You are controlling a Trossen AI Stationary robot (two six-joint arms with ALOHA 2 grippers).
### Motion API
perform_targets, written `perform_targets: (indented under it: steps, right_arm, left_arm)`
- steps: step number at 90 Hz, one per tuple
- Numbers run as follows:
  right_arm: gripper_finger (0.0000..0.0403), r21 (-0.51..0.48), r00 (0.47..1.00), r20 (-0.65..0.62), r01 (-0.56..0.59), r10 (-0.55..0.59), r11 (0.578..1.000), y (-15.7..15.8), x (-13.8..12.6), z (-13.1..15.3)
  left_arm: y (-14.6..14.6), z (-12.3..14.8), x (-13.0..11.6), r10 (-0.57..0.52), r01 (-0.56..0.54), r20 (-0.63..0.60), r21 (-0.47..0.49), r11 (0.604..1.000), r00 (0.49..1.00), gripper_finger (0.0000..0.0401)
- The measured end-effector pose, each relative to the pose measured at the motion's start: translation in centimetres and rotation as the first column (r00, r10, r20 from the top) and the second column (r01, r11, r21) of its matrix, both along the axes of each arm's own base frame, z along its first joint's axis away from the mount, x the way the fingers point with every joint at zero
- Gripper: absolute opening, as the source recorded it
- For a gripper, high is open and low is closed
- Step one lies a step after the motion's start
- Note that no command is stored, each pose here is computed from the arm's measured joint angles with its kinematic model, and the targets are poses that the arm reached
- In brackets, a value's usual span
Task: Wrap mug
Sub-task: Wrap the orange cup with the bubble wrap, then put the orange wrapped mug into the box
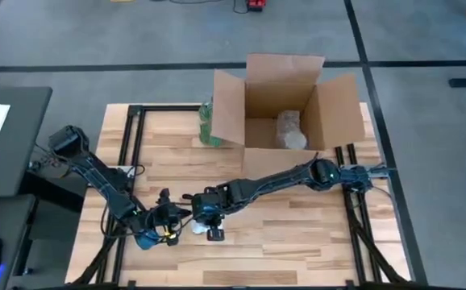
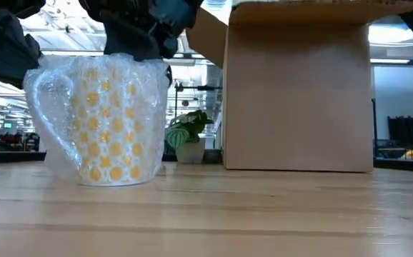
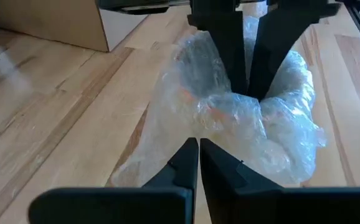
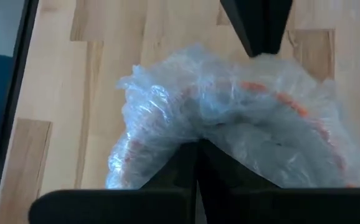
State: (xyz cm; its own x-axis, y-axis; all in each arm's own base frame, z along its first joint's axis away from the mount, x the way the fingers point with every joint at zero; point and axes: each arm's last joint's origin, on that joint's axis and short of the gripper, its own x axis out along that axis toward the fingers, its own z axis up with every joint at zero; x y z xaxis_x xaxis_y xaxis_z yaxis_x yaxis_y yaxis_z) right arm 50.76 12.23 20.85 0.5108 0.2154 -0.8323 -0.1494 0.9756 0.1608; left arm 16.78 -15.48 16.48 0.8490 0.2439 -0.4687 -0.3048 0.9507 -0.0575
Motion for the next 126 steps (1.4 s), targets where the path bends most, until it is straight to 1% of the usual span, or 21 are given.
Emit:
perform_targets:
  steps: [12, 22, 28, 33, 45, 57, 66, 76, 111, 116, 126]
  right_arm:
    - [0.0003, -0.021, 0.999, 0.011, -0.044, 0.044, 0.999, 0.6, -0.2, 2.0]
    - [0.0030, -0.029, 0.998, 0.019, -0.067, 0.067, 0.997, 0.8, -0.6, 3.6]
    - [0.0057, -0.026, 0.997, 0.030, -0.071, 0.072, 0.997, 0.9, -0.7, 3.9]
    - [0.0082, -0.029, 0.997, 0.015, -0.079, 0.079, 0.996, 0.9, -0.8, 3.9]
    - [0.0153, -0.032, 0.995, 0.015, -0.102, 0.103, 0.994, 1.2, -1.1, 4.2]
    - [0.0224, -0.015, 0.982, 0.003, -0.187, 0.187, 0.982, 2.4, -1.6, 4.2]
    - [0.0256, -0.030, 0.972, -0.003, -0.236, 0.236, 0.971, 3.3, -2.0, 4.2]
    - [0.0265, -0.030, 0.968, 0.003, -0.251, 0.251, 0.967, 3.9, -2.4, 4.6]
    - [0.0265, -0.040, 0.971, 0.016, -0.239, 0.240, 0.970, 3.5, -2.3, 4.9]
    - [0.0265, -0.063, 0.972, 0.022, -0.232, 0.234, 0.971, 3.6, -1.9, 4.3]
    - [0.0265, -0.157, 0.965, -0.011, -0.259, 0.261, 0.953, 3.6, -1.4, 2.2]
  left_arm:
    - [0.0, 0.0, 0.0, 0.000, 0.000, 0.000, 0.000, 1.000, 1.000, 0.0000]
    - [0.0, 0.0, 0.0, 0.000, 0.000, 0.000, 0.000, 1.000, 1.000, 0.0000]
    - [0.0, 0.0, 0.0, 0.000, 0.000, 0.000, 0.000, 1.000, 1.000, 0.0000]
    - [0.0, 0.0, 0.0, 0.000, 0.000, -0.001, 0.001, 1.000, 1.000, 0.0000]
    - [0.0, 0.0, 0.0, 0.000, 0.000, 0.000, 0.000, 1.000, 1.000, 0.0000]
    - [0.0, 0.0, 0.0, -0.003, 0.003, -0.002, 0.005, 1.000, 1.000, 0.0000]
    - [0.0, 0.0, 0.0, -0.003, 0.003, -0.002, 0.006, 1.000, 1.000, 0.0000]
    - [0.0, 0.0, 0.0, -0.003, 0.003, -0.002, 0.006, 1.000, 1.000, 0.0000]
    - [0.0, 0.0, 0.0, -0.001, 0.001, -0.001, 0.003, 1.000, 1.000, 0.0000]
    - [0.0, 0.0, 0.0, -0.001, 0.001, -0.001, 0.003, 1.000, 1.000, 0.0000]
    - [0.0, 0.0, 0.0, 0.000, 0.000, 0.000, 0.000, 1.000, 1.000, 0.0000]
